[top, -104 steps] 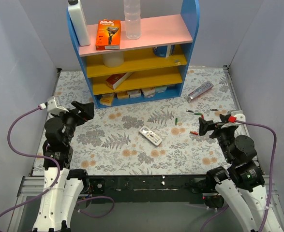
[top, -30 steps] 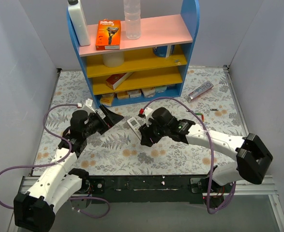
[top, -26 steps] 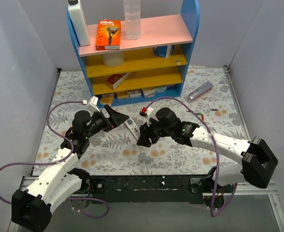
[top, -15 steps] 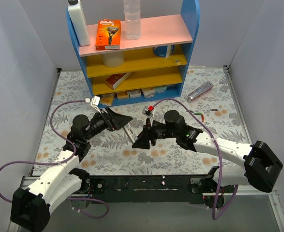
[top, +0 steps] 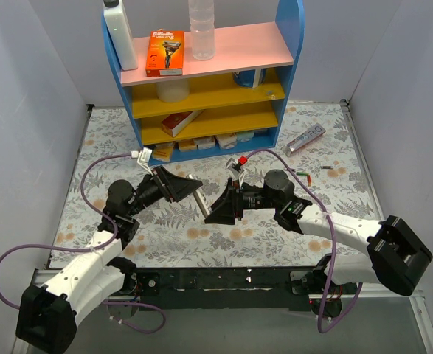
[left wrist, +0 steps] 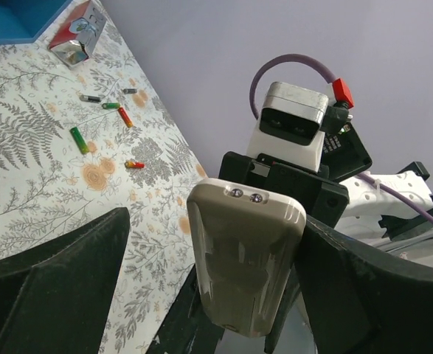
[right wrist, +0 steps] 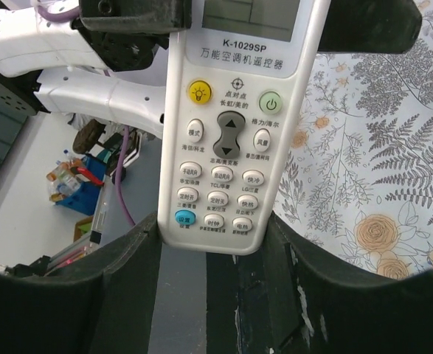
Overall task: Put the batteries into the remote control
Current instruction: Adjust the remote control.
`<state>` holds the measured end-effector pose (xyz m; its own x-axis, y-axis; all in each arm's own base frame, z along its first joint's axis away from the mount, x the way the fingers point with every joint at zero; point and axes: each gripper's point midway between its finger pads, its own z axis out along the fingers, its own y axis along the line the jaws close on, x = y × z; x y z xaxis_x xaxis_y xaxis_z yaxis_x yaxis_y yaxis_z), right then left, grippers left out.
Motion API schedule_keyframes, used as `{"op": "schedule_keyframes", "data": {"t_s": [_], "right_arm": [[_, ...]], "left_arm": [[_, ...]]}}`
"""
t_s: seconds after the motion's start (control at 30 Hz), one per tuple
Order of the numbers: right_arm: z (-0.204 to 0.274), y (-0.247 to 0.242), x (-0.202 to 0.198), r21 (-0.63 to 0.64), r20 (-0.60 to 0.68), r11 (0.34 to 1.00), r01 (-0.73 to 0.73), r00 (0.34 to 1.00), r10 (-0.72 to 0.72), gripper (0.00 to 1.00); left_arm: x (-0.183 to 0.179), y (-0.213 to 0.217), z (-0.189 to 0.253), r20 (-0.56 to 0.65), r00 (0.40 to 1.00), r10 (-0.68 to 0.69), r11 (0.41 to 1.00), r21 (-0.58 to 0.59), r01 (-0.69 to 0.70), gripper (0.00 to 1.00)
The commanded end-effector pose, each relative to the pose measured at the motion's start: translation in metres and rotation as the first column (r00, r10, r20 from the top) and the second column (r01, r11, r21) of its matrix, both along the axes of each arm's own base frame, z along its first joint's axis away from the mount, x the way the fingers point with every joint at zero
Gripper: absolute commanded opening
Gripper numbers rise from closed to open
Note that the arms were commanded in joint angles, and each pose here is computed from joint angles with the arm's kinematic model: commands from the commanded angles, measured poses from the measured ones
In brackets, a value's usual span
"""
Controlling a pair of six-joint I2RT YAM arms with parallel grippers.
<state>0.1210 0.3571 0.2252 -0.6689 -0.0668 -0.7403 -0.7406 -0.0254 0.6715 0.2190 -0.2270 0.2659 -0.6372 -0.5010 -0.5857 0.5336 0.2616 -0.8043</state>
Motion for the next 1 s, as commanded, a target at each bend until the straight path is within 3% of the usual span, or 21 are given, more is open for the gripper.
{"op": "schedule_keyframes", "data": {"t_s": [0.0, 0.13, 0.17, 0.23, 0.27, 0.33, 0.37, 0.47, 0.57, 0.7, 0.97], "right_arm": [[0.024, 0.001, -0.006, 0.097, 0.046, 0.994, -0.051, 0.998, 0.046, 0.06], [0.023, 0.002, -0.006, 0.1, 0.041, 0.993, -0.055, 0.998, 0.051, 0.06], [0.023, 0.002, -0.006, 0.1, 0.04, 0.993, -0.055, 0.998, 0.051, 0.07], [0.02, 0.002, -0.004, 0.085, 0.031, 0.996, -0.04, 0.999, 0.038, 0.12], [0.019, 0.002, -0.002, 0.079, 0.033, 0.996, -0.034, 0.999, 0.031, 0.21], [0.019, 0.003, 0.003, 0.065, 0.054, 0.998, -0.007, 0.999, 0.003, 0.36], [0.014, 0.002, 0.005, 0.032, 0.045, 0.999, 0.008, 0.999, -0.009, 0.52], [0.004, -0.001, 0.02, -0.049, 0.085, 0.994, 0.103, 0.991, -0.098, 0.78], [0.008, -0.007, 0.043, -0.083, 0.175, 0.97, 0.228, 0.962, -0.212, 0.87], [0.01, -0.016, 0.065, -0.119, 0.261, 0.929, 0.351, 0.914, -0.312, 0.9], [0.008, -0.005, 0.08, -0.165, 0.351, 0.906, 0.389, 0.882, -0.314, 0.9]], "left_arm": [[-0.005, -0.005, 0.006, 0.017, 0.999, -0.044, 0.999, -0.03, 0.045, 0.84], [-0.003, -0.005, 0.009, 0.017, 0.999, -0.035, 0.999, -0.036, 0.035, 0.6], [-0.003, -0.005, 0.009, 0.015, 0.999, -0.033, 0.999, -0.036, 0.034, 0.44], [0.001, -0.004, 0.008, -0.008, 1.0, -0.012, 0.999, -0.03, 0.012, 0.31], [0.002, -0.003, 0.007, -0.021, 1.0, -0.003, 1.0, -0.027, 0.002, 0.18], [0.014, 0.002, -0.003, -0.096, 0.993, 0.072, 0.997, 0.005, -0.072, 0.06], [0.021, 0.005, -0.008, -0.125, 0.986, 0.114, 0.993, 0.029, -0.111, 0.01], [0.04, 0.016, -0.028, -0.23, 0.937, 0.265, 0.961, 0.141, -0.237, 0.0], [0.048, 0.025, -0.043, -0.319, 0.867, 0.382, 0.916, 0.257, -0.309, 0.0], [0.053, 0.021, -0.066, -0.406, 0.79, 0.46, 0.87, 0.382, -0.31, 0.0], [0.059, 0.003, -0.068, -0.434, 0.74, 0.514, 0.832, 0.462, -0.307, 0.0]]}}
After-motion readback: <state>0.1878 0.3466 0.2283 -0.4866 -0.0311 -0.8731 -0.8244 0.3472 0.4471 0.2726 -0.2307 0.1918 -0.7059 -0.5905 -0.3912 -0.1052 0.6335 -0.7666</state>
